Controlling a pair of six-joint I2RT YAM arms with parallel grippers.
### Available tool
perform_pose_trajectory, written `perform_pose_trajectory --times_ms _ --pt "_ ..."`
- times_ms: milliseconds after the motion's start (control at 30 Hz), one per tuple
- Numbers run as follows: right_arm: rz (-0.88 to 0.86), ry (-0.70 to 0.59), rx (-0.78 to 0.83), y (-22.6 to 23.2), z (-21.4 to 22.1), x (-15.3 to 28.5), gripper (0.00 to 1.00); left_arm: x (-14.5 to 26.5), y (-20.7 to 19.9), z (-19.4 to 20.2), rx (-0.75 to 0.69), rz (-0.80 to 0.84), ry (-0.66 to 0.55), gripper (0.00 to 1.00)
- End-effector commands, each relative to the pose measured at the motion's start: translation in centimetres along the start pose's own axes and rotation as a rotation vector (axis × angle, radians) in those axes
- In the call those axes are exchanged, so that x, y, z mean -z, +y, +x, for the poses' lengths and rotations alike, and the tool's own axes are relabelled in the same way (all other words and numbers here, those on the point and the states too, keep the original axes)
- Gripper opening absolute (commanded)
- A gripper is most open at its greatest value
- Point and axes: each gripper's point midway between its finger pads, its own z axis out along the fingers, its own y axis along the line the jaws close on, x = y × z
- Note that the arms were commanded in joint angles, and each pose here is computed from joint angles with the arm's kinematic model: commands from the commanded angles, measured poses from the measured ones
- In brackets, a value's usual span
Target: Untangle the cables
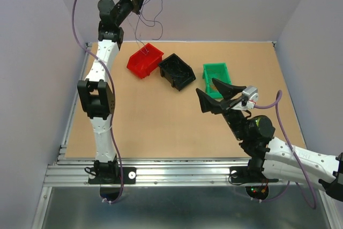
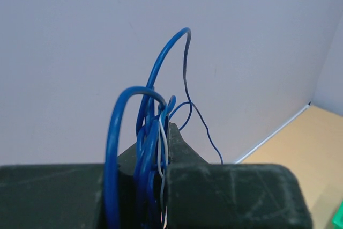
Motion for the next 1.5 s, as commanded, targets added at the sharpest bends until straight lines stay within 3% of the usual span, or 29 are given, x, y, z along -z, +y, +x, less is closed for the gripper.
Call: perform_pose_trajectory --times_ms 0,67,267,467,833,933,1033,1167,1300,1467 --pt "0.008 -0.021 0.001 -0.4 -0.2 0.7 0.78 0.3 -0.2 -3.8 -0.011 -0.009 -0.131 0.00" --pt "0.002 -0.021 -0.002 -0.4 -0.2 0.9 0.78 0.6 0.1 -3.1 -0.013 -0.032 -0.148 0.00" --pt "-0.006 -0.030 -0.008 -0.4 -0.5 1.2 0.78 2.9 0.8 6.5 0.009 -0.092 -0.041 0.00" --pt "-0.018 -0.032 -0.015 -0.2 -0.7 1.4 0.78 4.3 1.3 10.9 -0.012 -0.133 0.024 0.00" --pt "-0.025 -0.034 -0.024 -0.1 -0.8 1.5 0.78 8.9 0.6 20.7 -0.140 -0.115 0.283 0.00" --pt "-0.026 -0.030 -0.026 0.0 -0.7 1.4 0.78 9.4 -0.6 23.4 -0.157 -0.009 0.385 0.00" --pt "-0.028 -0.026 -0.027 0.1 -0.5 1.4 0.78 10.9 -2.1 27.7 -0.107 0.100 0.581 0.00" --pt "-0.034 -0.025 -0.031 0.2 -0.5 1.3 0.78 11.1 -2.2 31.4 -0.103 0.129 0.753 0.00" --pt "-0.043 -0.019 -0.034 0.5 -0.3 1.1 0.78 11.2 -2.6 34.8 -0.064 0.182 0.895 0.00" --pt "-0.038 -0.013 -0.031 0.4 -0.1 1.0 0.78 12.4 -3.3 37.6 -0.132 0.207 0.997 0.00"
